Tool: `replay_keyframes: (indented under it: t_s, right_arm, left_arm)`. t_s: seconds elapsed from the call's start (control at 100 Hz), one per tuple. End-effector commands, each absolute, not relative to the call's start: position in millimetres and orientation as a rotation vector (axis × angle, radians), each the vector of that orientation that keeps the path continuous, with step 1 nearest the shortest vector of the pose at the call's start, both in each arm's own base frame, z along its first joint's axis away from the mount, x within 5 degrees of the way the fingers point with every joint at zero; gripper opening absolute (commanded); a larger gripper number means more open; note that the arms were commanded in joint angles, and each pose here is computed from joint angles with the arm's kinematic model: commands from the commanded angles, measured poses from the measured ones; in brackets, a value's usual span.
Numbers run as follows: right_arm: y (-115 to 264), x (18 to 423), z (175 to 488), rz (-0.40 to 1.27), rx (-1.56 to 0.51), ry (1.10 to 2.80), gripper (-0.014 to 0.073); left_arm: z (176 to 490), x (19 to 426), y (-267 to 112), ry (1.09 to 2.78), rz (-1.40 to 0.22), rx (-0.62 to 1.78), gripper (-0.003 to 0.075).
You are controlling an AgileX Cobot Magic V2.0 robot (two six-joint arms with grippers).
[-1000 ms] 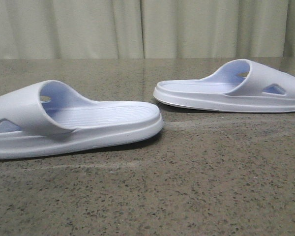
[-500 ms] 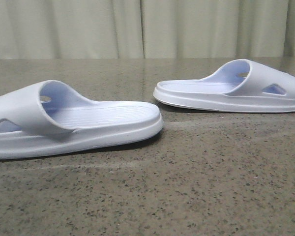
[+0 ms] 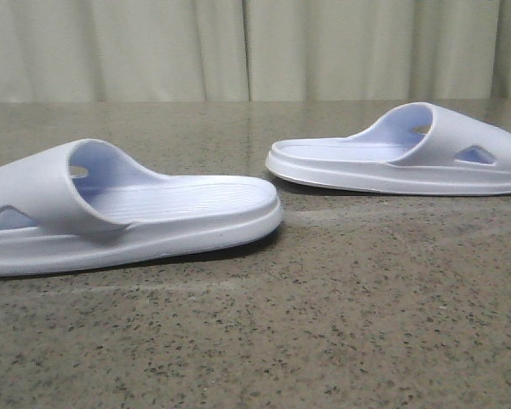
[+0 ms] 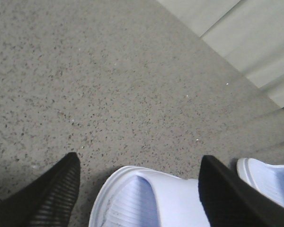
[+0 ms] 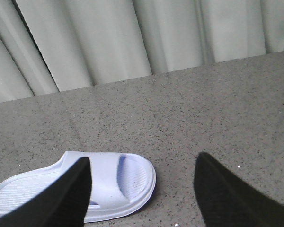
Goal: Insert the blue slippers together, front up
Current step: 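Lower the left gripper onto the rim of the nearer slipper, then close the left gripper on the slipper rim and start lifting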
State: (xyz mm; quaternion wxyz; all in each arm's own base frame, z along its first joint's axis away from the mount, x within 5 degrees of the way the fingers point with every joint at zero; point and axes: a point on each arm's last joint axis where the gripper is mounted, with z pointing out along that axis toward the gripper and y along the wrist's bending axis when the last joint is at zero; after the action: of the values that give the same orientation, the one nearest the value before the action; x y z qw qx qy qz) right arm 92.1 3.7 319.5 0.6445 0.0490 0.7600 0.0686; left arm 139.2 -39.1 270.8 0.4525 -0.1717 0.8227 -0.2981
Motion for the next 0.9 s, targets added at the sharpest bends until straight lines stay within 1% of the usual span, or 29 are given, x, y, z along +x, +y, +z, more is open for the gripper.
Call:
replay_keyframes:
  t_s: [0.0, 0.26, 0.5, 0.89]
  right_arm:
    - [2, 94, 338, 0.151, 0.119, 1.618, 0.0404]
    - [2, 94, 338, 0.151, 0.119, 1.618, 0.0404]
    - [2, 94, 338, 0.151, 0.119, 1.618, 0.0404]
    - [2, 94, 339, 0.151, 0.119, 1.609, 0.0404]
  left_arm:
    - [277, 152, -39, 2.0, -0.762, -0.499, 0.0466]
    - [260, 167, -42, 2.089, -0.771, -0.583, 0.0466]
    - [257, 170, -43, 2.107, -0.792, -0.618, 0.0466]
    - [248, 170, -49, 2.197, -0.842, -0.631, 0.0466]
